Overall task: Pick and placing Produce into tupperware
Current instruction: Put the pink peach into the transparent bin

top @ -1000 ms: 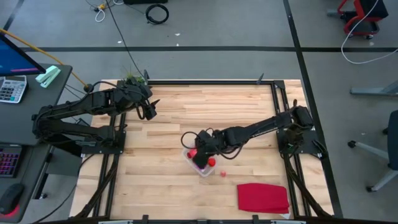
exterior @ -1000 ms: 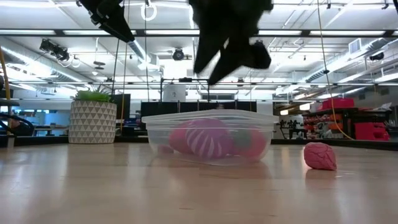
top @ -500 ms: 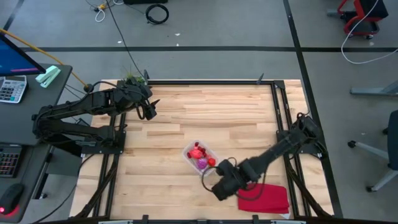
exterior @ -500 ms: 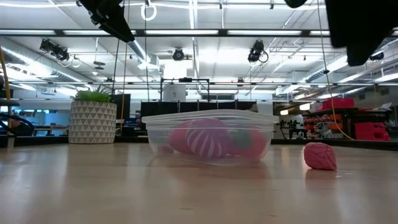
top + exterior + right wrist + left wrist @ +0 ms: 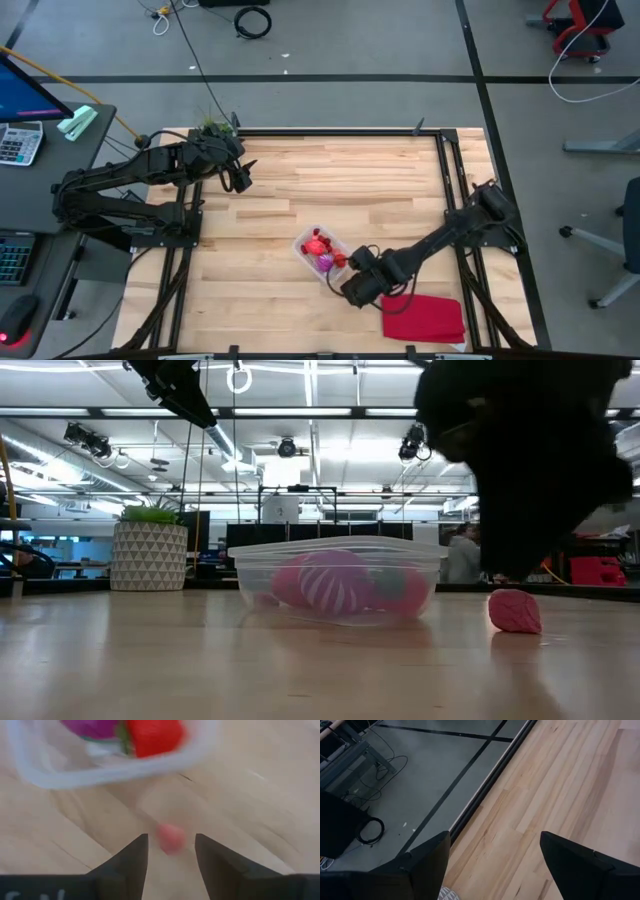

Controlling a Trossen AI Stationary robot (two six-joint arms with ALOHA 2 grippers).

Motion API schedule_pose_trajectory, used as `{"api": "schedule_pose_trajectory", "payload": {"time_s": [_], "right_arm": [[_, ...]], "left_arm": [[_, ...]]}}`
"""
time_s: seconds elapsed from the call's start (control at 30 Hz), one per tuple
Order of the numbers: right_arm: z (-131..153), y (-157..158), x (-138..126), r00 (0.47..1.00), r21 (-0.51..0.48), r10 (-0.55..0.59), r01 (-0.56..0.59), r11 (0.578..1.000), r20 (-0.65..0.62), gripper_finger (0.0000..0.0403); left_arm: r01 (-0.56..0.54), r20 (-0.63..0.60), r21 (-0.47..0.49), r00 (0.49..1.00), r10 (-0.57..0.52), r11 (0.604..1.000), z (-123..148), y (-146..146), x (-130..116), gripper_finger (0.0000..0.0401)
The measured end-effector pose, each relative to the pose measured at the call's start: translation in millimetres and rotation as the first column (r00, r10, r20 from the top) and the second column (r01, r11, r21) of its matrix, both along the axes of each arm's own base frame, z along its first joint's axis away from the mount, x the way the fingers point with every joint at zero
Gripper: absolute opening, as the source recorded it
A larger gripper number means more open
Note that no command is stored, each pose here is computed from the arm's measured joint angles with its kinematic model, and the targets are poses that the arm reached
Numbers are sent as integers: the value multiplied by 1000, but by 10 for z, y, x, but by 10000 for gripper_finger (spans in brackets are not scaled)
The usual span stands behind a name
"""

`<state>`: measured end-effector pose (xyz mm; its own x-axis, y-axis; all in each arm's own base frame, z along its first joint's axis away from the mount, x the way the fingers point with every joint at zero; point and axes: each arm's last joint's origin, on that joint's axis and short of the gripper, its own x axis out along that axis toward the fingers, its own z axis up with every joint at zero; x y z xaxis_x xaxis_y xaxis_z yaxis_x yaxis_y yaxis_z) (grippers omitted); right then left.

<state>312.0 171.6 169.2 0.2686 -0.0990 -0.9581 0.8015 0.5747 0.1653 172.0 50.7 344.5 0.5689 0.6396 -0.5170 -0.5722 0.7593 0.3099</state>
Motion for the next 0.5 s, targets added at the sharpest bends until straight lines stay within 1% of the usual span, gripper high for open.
{"api": "schedule_pose_trajectory", "payload": {"time_s": [0.1,0.27,0.4,0.5], "right_arm": [[-110,-74,59,997,17,52,-53,998,55,172],[-229,-188,11,1000,26,16,-16,1000,3,172],[-250,-167,-2,1000,73,-7,8,997,-5,172],[-243,-107,-1,1000,97,-16,14,995,19,172]], "left_arm": [[0,0,0,1000,0,1000,0,0,0,316],[0,0,0,1000,0,1000,0,0,0,316],[0,0,0,1000,0,1000,0,0,0,316],[0,0,0,1000,0,1000,0,0,0,316]]}}
